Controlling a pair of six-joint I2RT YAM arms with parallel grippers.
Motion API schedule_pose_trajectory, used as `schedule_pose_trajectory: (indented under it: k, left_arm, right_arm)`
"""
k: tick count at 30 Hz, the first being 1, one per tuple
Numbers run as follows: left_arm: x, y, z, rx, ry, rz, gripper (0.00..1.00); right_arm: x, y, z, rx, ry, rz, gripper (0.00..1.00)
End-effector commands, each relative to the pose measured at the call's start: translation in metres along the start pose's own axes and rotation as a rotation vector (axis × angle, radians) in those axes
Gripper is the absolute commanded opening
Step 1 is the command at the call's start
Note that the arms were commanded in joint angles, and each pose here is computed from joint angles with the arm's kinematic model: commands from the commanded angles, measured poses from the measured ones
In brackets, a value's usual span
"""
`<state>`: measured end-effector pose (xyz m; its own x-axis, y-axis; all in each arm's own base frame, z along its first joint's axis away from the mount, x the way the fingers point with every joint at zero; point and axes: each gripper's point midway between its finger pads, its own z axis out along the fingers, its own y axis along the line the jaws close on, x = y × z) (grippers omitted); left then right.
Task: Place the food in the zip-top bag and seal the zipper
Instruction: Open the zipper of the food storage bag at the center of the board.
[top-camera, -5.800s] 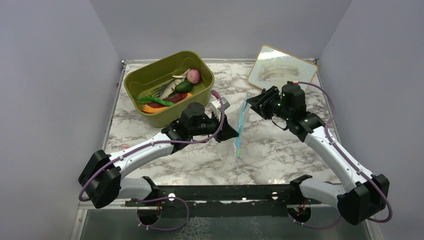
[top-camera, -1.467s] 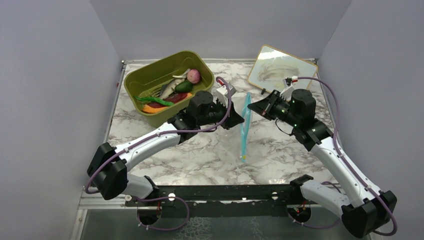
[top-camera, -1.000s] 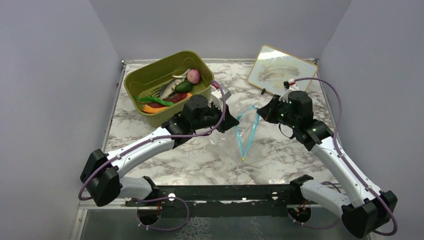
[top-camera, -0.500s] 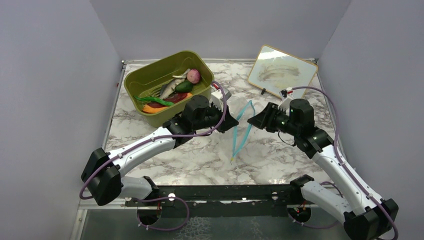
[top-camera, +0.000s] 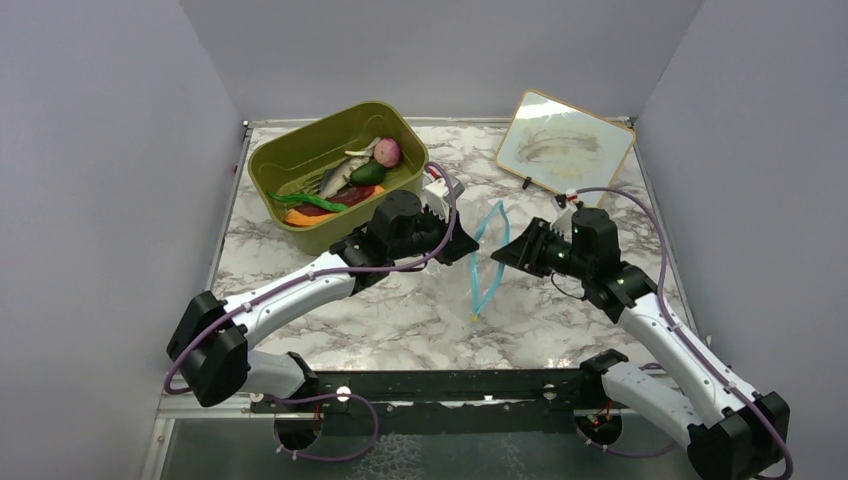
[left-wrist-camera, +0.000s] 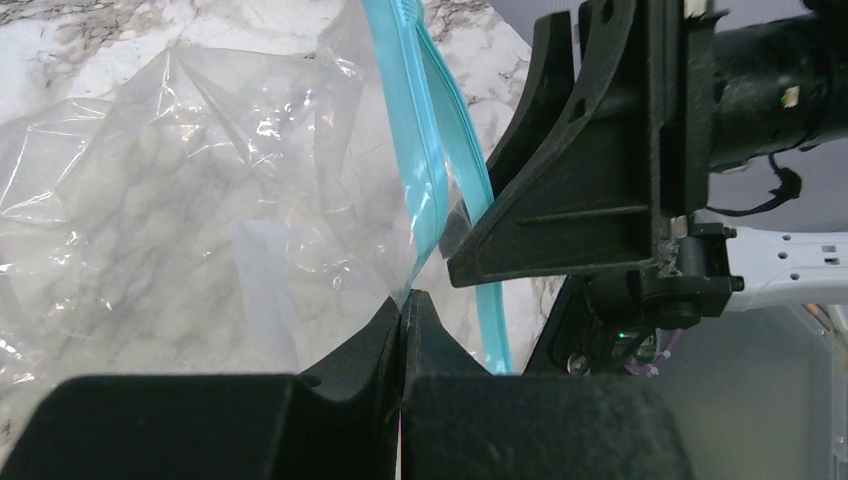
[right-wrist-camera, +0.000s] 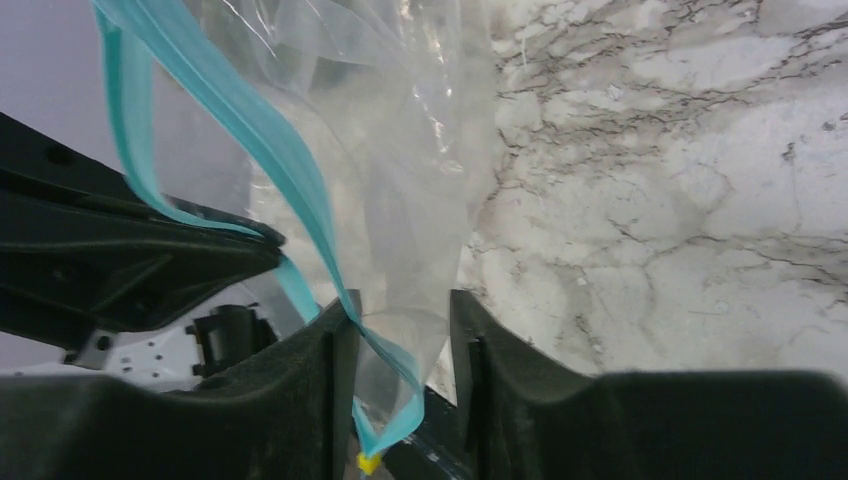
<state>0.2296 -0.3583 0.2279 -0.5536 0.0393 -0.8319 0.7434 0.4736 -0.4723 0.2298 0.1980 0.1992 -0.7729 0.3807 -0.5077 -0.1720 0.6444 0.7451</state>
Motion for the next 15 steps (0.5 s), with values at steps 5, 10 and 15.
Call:
schedule_pose_trajectory:
  k: [5, 10, 15]
  left_arm:
    - [-0.017, -0.007, -0.001, 0.014, -0.082, -0.032, 0.00]
    - [-0.023, 0.004, -0.015, -0.055, -0.080, -0.022, 0.00]
    - [-0.032, 0.008, -0.029, -0.033, -0.115, -0.060, 0.00]
  right_arm:
    - [-0.015, -0.033, -0.003, 0.167, -0.099, -0.052, 0.01]
    - [-0.040, -0.051, -0.022, 0.325, -0.212, -0.108, 0.01]
    - [-0.058, -0.055, -0.034, 0.400, -0.273, -0.152, 0.01]
